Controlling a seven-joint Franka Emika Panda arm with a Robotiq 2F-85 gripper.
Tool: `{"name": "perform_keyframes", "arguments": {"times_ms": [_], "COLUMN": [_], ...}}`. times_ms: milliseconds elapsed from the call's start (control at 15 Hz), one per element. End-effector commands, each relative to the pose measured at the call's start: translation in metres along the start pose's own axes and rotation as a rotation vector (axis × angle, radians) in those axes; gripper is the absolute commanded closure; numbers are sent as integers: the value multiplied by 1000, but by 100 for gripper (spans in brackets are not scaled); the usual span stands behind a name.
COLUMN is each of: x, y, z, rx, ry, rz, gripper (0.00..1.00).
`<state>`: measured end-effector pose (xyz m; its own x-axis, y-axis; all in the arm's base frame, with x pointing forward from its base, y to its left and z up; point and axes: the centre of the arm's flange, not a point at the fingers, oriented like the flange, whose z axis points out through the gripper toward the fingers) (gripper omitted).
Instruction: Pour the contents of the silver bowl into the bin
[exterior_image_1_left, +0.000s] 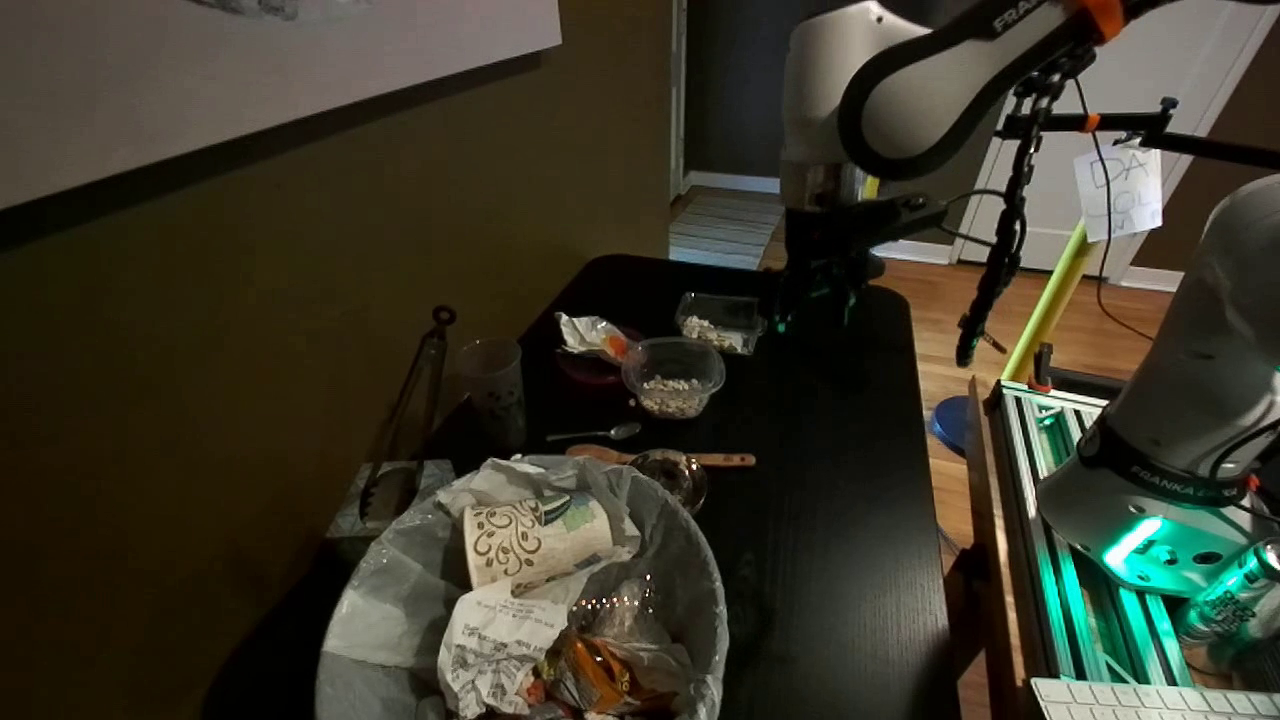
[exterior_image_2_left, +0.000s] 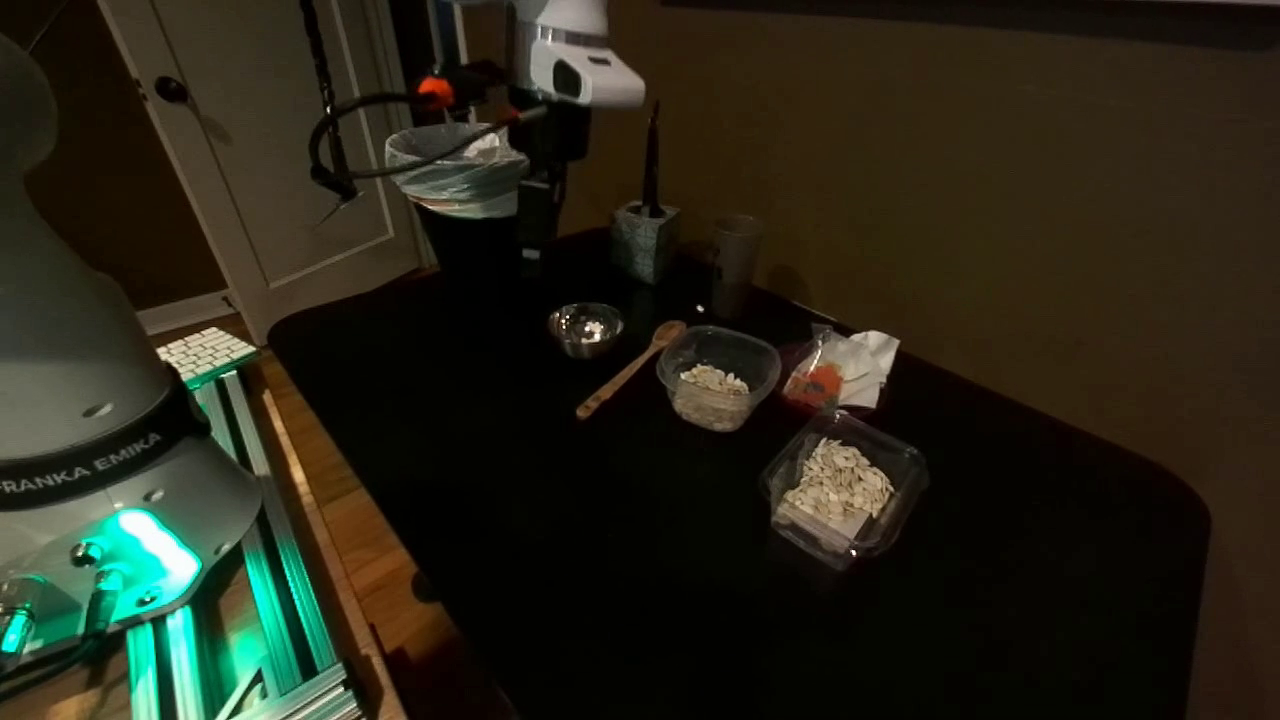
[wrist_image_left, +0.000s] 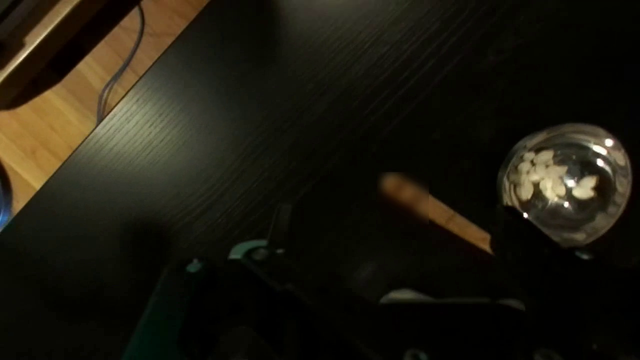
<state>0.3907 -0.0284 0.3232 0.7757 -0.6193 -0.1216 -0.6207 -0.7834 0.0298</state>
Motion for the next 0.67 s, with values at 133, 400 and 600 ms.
{"name": "perform_keyframes", "arguments": {"times_ms": [133, 400, 600], "x": [-22, -27, -26], "y": [-36, -45, -46], "z": [50, 58, 57], "rx": [-24, -33, -31], "ry": [-105, -120, -118], "rz": [-62, -84, -84], "gripper": [0, 0, 0]}}
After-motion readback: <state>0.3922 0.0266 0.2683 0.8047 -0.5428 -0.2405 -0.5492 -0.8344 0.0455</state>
